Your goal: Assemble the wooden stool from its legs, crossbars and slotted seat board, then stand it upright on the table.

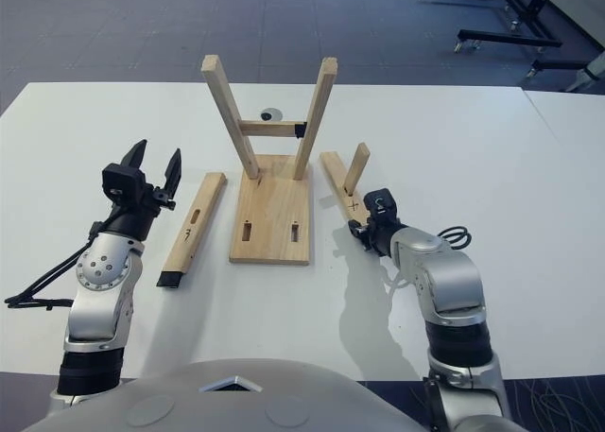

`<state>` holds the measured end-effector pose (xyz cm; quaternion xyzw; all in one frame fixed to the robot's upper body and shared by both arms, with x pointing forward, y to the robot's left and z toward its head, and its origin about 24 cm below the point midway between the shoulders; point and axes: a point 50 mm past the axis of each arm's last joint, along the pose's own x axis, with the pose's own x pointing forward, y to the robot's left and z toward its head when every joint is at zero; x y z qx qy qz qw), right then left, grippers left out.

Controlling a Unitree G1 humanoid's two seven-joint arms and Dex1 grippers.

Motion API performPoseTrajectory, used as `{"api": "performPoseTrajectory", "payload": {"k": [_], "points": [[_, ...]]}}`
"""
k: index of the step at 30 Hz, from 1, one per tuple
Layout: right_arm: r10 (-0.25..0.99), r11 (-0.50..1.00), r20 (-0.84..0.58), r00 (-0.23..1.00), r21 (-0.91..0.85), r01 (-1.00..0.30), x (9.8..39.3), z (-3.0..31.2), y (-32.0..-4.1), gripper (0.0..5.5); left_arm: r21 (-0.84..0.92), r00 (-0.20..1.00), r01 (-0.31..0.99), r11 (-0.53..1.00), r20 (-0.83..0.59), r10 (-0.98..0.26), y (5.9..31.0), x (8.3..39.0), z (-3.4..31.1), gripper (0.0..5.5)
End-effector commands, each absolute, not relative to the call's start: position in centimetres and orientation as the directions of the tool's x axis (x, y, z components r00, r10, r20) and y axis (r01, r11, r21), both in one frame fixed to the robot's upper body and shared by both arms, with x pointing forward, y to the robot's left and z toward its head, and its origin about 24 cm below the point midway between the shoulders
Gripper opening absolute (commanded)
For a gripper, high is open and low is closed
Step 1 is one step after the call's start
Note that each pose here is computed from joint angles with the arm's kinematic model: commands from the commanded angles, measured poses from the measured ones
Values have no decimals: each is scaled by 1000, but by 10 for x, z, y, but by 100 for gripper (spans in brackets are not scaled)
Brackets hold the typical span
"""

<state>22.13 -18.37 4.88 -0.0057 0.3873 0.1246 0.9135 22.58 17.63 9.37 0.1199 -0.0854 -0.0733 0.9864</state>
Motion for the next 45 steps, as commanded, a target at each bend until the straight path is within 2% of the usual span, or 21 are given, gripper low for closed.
{"api": "performPoseTrajectory", "payload": {"k": [1, 4, 6, 9, 11, 14, 18, 20, 22, 27, 28, 30, 33, 38, 42, 45], "points": [[248, 969, -594, 765, 148, -200, 240, 58, -197, 205, 247, 970, 134, 960, 165, -178, 180, 232, 101, 272], [230, 970, -365, 902, 157, -184, 276, 95, -210, 205, 229, 968, 133, 964, 180, -176, 186, 235, 105, 272], [231, 954, -230, 946, 244, -173, 291, 119, -223, 205, 195, 962, 130, 972, 214, -172, 190, 241, 114, 272], [262, 913, 16, 965, 321, -254, 307, 162, -244, 205, 94, 945, 139, 986, 286, -160, 196, 250, 136, 272], [313, 882, 120, 942, 331, -335, 310, 181, -245, 205, 43, 936, 169, 985, 308, -174, 198, 254, 144, 272], [505, 775, 304, 808, 253, -579, 301, 219, -231, 205, -81, 899, 296, 952, 360, -249, 195, 256, 161, 272], [725, 554, 447, 524, 73, -829, 275, 266, -200, 205, -172, 750, 597, 784, 467, -469, 182, 242, 185, 272], [812, 394, 457, 362, 29, -919, 262, 278, -180, 205, -184, 658, 721, 668, 485, -576, 176, 234, 193, 272], [860, 302, 423, 287, 31, -953, 259, 273, -160, 205, -216, 590, 795, 566, 493, -639, 172, 232, 197, 272], [894, 219, 389, 221, 50, -975, 257, 239, -122, 205, -274, 448, 893, 356, 489, -748, 154, 243, 210, 272], [897, 210, 389, 211, 45, -977, 257, 236, -117, 205, -274, 426, 903, 330, 490, -761, 154, 243, 212, 293], [900, 184, 393, 189, 52, -982, 257, 231, -113, 205, -273, 379, 922, 274, 497, -781, 152, 241, 218, 319], [899, 189, 391, 200, 66, -980, 259, 225, -114, 205, -273, 292, 947, 171, 501, -815, 148, 235, 224, 321], [912, 136, 381, 153, 71, -988, 256, 219, -106, 205, -292, 265, 947, 133, 482, -835, 144, 233, 222, 321], [912, 107, 394, 117, 46, -993, 253, 220, -94, 205, -255, 198, 963, 84, 465, -863, 125, 225, 225, 321], [918, 89, 385, 96, 38, -995, 249, 217, -88, 205, -254, 209, 963, 92, 483, -850, 123, 225, 228, 321]]}}
